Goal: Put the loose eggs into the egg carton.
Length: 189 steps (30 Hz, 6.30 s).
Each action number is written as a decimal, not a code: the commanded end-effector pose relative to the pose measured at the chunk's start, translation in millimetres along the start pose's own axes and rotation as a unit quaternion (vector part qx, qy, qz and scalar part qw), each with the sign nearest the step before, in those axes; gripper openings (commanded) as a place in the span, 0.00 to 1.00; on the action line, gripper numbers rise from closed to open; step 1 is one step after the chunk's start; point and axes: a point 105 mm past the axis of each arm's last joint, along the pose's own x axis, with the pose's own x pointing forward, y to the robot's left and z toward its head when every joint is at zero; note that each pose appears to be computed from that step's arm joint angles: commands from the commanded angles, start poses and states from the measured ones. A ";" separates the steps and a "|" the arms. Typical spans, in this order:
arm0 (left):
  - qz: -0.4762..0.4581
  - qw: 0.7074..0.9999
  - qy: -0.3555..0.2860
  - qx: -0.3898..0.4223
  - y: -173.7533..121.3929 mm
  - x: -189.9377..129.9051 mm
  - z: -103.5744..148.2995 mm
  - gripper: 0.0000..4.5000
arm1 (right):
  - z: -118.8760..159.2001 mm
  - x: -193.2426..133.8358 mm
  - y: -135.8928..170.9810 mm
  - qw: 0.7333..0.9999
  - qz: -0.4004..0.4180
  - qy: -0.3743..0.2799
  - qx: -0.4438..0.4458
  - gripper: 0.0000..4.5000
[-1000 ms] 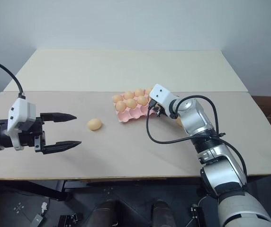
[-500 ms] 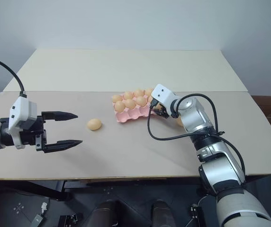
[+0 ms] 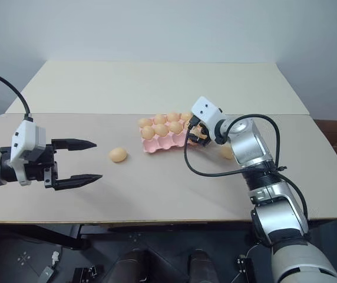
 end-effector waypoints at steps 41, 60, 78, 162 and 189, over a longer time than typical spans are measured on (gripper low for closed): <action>-0.013 0.999 -0.024 0.021 7.8 10.5 13.1 1.00 | 20.0 -99.8 24.7 0.992 -0.013 -0.122 -0.028 0.99; -0.031 0.998 -0.026 0.038 4.5 10.5 25.1 1.00 | -7.0 -231.9 20.6 0.997 0.027 -0.061 0.023 0.99; -0.095 0.993 -0.052 0.049 4.1 26.4 36.7 1.00 | -28.4 -263.8 3.9 0.999 -0.027 0.021 0.024 0.99; 0.018 1.000 -0.006 -0.006 -8.1 8.5 7.0 1.00 | 55.2 4.6 40.7 0.979 -0.062 -0.081 0.177 0.36; 0.021 1.000 -0.008 -0.001 -7.0 8.1 9.0 1.00 | 48.9 12.7 42.9 0.982 -0.058 -0.087 0.160 0.99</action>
